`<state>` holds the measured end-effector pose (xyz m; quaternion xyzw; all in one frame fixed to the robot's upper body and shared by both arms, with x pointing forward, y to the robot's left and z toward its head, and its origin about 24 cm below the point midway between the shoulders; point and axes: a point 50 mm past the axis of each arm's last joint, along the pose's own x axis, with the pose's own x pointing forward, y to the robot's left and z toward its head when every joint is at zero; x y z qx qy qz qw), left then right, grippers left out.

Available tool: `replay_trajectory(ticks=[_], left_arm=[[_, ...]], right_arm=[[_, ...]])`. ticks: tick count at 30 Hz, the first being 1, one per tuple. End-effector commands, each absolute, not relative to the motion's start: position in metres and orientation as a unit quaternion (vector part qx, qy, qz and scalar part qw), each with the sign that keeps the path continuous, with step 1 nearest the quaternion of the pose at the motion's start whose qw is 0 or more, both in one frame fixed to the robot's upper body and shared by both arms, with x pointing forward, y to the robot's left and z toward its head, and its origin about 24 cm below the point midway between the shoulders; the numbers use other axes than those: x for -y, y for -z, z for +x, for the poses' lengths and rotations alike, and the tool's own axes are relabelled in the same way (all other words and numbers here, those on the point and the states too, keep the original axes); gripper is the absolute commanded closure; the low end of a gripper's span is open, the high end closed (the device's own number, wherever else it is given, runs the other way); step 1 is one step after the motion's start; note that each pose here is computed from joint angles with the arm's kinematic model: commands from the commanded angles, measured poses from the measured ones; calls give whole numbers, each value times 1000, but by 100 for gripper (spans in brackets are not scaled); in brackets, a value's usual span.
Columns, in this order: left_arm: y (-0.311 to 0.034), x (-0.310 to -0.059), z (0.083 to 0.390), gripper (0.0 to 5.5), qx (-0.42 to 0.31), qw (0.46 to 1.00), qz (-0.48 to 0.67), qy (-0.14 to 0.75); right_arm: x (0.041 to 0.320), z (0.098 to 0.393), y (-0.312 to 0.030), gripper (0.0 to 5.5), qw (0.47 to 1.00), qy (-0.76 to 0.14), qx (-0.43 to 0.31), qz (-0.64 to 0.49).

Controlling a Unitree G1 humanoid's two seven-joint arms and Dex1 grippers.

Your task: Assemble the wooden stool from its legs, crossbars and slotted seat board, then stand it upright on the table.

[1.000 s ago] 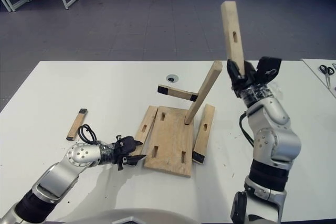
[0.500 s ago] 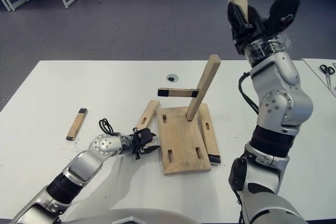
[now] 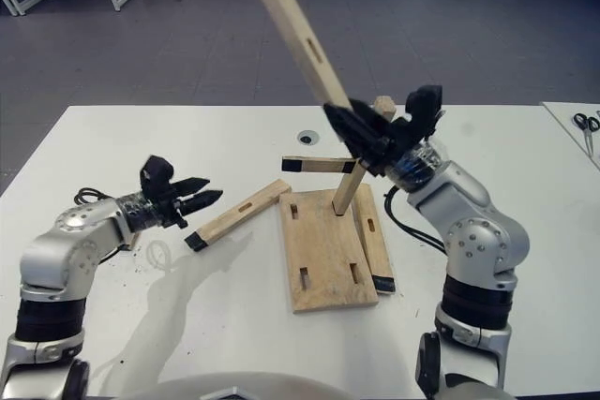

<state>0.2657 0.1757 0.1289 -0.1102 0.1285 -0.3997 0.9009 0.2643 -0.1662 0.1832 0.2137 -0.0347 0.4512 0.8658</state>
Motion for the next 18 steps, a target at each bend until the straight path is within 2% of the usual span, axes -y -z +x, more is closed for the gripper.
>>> replay_trajectory(ticks=[1, 4, 8, 12, 18], left_arm=[[-168, -163, 252, 301, -67, 832, -263, 484], [-176, -157, 237, 255, -64, 778, -326, 534], [-186, -145, 235, 204, -61, 730, -392, 557], [-191, -133, 236, 201, -77, 703, -420, 569], [-205, -128, 241, 201, -81, 692, -424, 579]], right_arm=[[155, 250, -178, 348, 813, -519, 7, 265], [150, 246, -176, 348, 777, -551, -9, 305], [147, 234, -177, 348, 724, -596, -17, 347], [139, 231, -177, 348, 693, -622, -30, 363], [129, 226, -171, 348, 664, -648, -66, 367]])
